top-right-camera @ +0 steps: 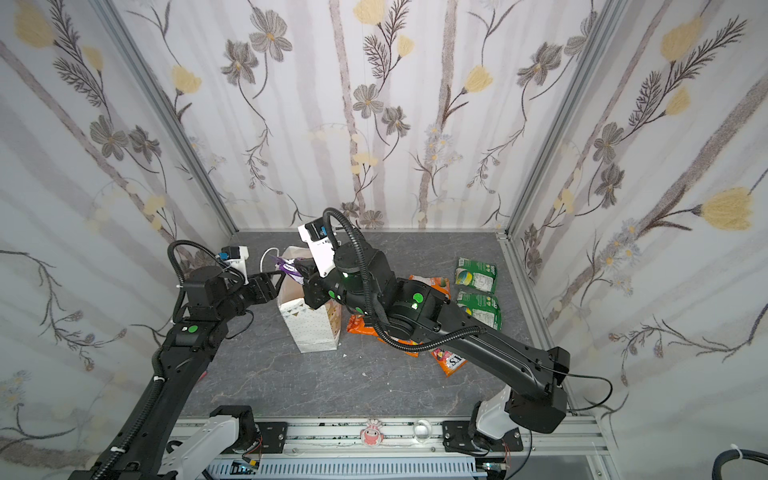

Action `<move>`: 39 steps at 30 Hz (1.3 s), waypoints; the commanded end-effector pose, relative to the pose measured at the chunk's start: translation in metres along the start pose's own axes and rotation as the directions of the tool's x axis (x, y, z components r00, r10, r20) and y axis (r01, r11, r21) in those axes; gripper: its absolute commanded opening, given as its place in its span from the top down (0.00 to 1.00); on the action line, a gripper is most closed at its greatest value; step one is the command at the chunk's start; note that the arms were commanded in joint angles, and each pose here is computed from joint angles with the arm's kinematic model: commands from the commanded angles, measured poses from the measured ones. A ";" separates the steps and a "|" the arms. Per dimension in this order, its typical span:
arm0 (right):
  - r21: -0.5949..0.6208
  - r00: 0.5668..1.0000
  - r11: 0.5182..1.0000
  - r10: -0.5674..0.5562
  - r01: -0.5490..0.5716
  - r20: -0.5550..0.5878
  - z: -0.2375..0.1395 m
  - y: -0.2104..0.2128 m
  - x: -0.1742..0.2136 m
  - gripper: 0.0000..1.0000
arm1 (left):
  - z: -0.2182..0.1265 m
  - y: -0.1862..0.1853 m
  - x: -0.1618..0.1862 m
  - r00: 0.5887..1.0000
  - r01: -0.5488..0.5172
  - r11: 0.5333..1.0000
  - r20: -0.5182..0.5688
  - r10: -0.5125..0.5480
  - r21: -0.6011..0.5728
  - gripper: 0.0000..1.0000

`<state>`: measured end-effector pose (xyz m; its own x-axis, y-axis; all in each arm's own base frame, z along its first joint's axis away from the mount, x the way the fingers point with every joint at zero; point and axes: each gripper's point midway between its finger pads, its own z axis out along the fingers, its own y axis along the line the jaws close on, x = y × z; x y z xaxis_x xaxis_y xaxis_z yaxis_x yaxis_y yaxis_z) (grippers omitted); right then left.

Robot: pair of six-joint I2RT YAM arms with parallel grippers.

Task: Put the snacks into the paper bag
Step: 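Carry the purple bag over the paper bag opening beside the left gripper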

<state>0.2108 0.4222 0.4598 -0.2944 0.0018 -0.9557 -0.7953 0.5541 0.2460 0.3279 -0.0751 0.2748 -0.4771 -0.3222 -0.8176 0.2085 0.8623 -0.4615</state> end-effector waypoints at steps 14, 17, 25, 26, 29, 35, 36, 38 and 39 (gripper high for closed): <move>0.225 0.986 0.972 0.025 -0.063 0.168 0.065 -0.036 -0.010 1.00 | 0.000 -0.002 -0.003 1.000 0.006 1.000 0.017 -0.006 0.014 0.32; 0.257 0.984 0.964 0.029 -0.074 0.173 0.071 -0.043 -0.006 1.00 | 0.000 -0.002 -0.003 1.000 0.006 1.000 0.019 -0.006 0.015 0.32; 0.278 0.970 0.950 0.081 -0.145 0.228 0.065 -0.055 0.003 1.00 | 0.001 -0.004 -0.002 1.000 0.009 1.000 0.013 -0.009 0.025 0.32; 0.281 0.968 0.948 0.085 -0.152 0.236 0.063 -0.056 0.003 1.00 | 0.001 -0.003 -0.002 1.000 0.010 1.000 0.012 -0.010 0.024 0.32; 0.306 0.962 0.937 0.091 -0.170 0.257 0.059 -0.063 0.005 1.00 | 0.001 -0.003 -0.002 1.000 0.010 1.000 0.012 -0.010 0.022 0.32; 0.339 0.951 0.917 0.114 -0.212 0.286 0.056 -0.077 0.011 1.00 | 0.001 -0.003 -0.002 1.000 0.010 1.000 0.010 -0.010 0.024 0.32; 0.340 0.949 0.915 0.118 -0.219 0.293 0.056 -0.078 0.012 1.00 | 0.001 -0.003 -0.002 1.000 0.010 1.000 0.010 -0.010 0.025 0.32; 0.337 0.945 0.913 0.126 -0.229 0.302 0.057 -0.079 0.014 1.00 | 0.001 -0.003 -0.001 1.000 0.010 1.000 0.009 -0.010 0.025 0.32; 0.342 0.945 0.911 0.128 -0.232 0.301 0.059 -0.080 0.016 1.00 | 0.001 -0.004 -0.002 1.000 0.009 1.000 0.011 -0.009 0.028 0.32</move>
<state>0.2978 0.4307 0.3922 -0.2596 0.2076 -0.9431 -0.4911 0.8125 0.3141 0.3268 -0.0774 0.2722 -0.4881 -0.3235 -0.8107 0.2155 0.8554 -0.4711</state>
